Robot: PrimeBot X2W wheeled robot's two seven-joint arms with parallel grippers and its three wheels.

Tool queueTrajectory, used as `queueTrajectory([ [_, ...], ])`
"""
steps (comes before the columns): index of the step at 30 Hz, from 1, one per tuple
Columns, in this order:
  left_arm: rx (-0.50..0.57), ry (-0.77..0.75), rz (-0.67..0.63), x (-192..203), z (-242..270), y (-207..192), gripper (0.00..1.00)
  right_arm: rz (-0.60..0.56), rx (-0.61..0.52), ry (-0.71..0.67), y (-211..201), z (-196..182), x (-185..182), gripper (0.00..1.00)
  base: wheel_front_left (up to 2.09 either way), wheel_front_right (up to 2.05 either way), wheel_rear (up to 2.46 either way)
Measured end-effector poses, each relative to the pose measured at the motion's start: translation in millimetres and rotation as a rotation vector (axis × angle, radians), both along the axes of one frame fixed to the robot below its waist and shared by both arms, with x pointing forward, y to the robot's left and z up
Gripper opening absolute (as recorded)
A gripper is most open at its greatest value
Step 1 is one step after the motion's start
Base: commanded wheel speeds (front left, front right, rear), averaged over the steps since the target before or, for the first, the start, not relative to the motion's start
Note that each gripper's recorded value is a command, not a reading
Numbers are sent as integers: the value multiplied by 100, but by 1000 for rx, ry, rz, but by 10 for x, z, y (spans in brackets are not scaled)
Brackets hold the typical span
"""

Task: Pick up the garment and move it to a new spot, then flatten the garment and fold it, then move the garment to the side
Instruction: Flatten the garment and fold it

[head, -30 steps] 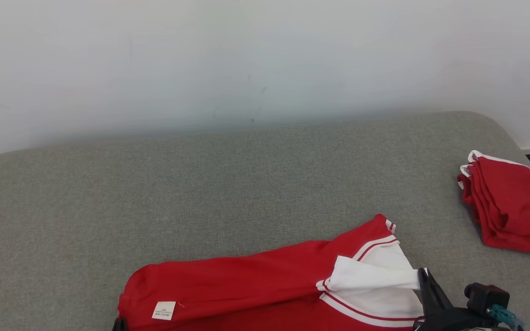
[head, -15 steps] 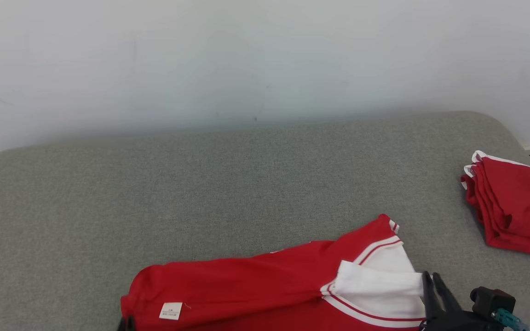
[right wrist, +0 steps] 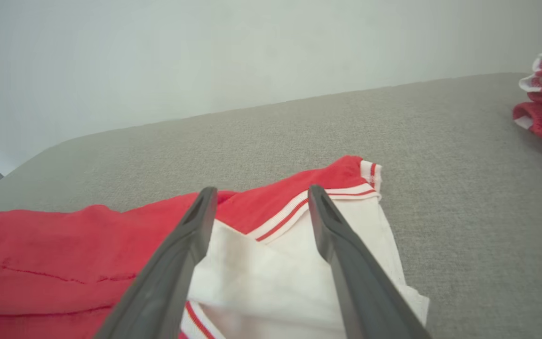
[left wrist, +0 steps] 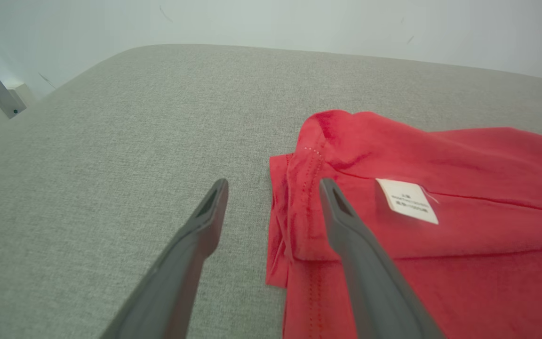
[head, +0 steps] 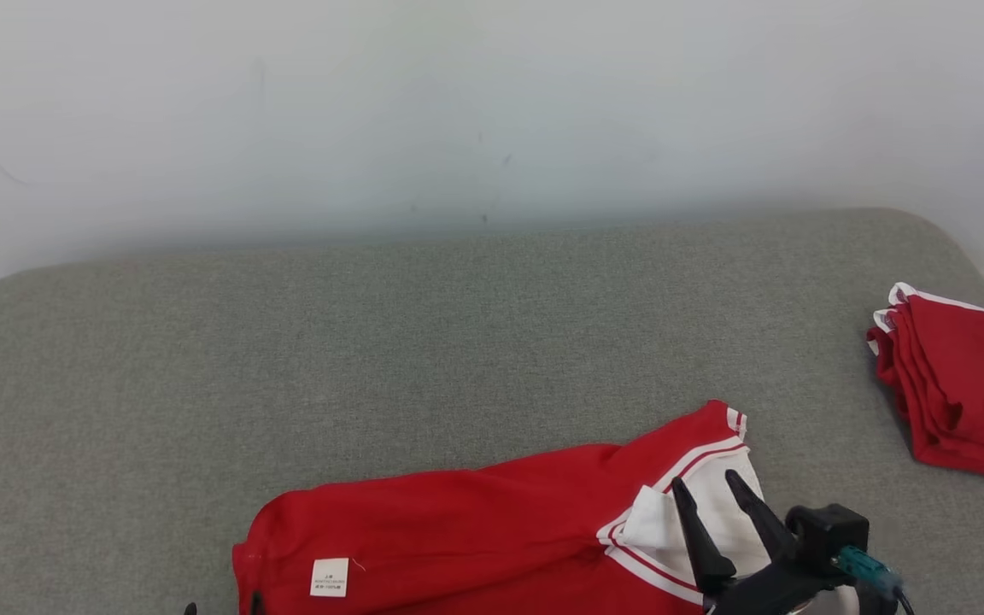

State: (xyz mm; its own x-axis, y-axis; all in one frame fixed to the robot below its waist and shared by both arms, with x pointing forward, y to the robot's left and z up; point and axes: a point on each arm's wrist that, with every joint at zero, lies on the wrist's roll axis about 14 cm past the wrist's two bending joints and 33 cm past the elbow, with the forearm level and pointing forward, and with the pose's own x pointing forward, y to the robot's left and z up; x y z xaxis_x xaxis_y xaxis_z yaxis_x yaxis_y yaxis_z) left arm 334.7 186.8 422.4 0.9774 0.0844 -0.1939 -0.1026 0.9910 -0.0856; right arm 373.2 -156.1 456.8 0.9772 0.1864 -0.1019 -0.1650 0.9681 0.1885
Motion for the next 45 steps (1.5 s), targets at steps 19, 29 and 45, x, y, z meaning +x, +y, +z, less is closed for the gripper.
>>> queueTrajectory([
  [19, -29, 8, -3, 4, -24, -66, 100, 405, -276, 308, 216, -20, -18, 100, 0, 0, 0],
  [29, -22, 21, 22, -31, -64, 21, 100, 447, -274, 413, 204, -145, -15, 100, 0, 0, 0],
  [45, -23, 18, 11, 50, -52, -22, 100, 467, -238, 381, 290, -182, 22, 0, 0, 0, 0],
])
